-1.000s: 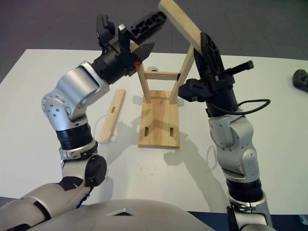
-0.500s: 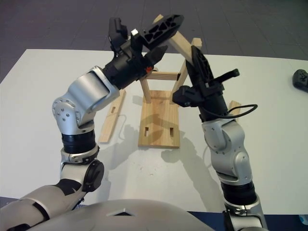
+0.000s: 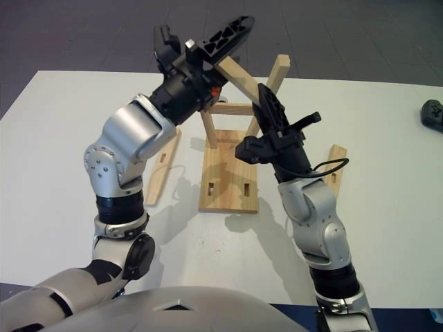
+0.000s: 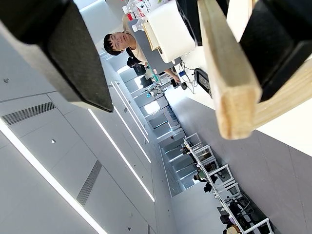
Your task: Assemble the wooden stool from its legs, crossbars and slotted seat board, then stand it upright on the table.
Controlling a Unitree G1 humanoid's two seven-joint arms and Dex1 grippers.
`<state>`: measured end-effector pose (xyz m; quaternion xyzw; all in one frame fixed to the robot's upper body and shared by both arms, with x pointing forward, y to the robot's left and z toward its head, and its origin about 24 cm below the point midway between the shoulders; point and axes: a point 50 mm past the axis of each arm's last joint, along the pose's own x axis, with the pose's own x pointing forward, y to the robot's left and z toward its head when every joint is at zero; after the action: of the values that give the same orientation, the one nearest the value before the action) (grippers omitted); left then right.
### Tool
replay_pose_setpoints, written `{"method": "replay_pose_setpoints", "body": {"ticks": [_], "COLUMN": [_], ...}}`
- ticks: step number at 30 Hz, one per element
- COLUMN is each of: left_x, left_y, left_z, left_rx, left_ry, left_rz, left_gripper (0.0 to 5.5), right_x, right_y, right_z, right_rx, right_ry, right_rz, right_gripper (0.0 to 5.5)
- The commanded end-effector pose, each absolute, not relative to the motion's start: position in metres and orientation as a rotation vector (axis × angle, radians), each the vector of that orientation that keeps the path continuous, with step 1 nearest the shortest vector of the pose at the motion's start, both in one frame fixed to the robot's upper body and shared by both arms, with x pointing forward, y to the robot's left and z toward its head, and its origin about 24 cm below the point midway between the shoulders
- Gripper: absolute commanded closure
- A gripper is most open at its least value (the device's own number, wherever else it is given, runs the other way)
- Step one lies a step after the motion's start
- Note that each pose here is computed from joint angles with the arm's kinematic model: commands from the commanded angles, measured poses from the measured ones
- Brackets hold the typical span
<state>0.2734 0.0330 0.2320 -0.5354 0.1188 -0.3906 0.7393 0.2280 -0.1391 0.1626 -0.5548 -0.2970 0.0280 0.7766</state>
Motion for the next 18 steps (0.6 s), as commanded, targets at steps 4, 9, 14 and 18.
{"method": "replay_pose_setpoints", "body": {"ticks": [4, 9, 14, 18], "left_x": [0.269, 0.275, 0.282, 0.284], "left_y": [0.029, 0.032, 0.037, 0.036], "left_z": [0.234, 0.234, 0.235, 0.234], "left_rx": [-1.175, -1.163, -1.137, -1.081], "left_ry": [0.245, 0.199, 0.149, 0.143], "left_rz": [-0.879, -0.818, -0.745, -0.740], "left_gripper": [2.89, 3.70, 4.60, 4.98], "right_x": [0.235, 0.233, 0.234, 0.235], "right_y": [-0.138, -0.138, -0.139, -0.140], "right_z": [0.162, 0.156, 0.156, 0.155], "right_rx": [-1.213, -1.217, -1.244, -1.273], "right_ry": [-0.626, -0.603, -0.591, -0.587], "right_rz": [0.057, 0.060, 0.036, 0.028], "right_gripper": [5.07, 5.07, 5.07, 5.07]}}
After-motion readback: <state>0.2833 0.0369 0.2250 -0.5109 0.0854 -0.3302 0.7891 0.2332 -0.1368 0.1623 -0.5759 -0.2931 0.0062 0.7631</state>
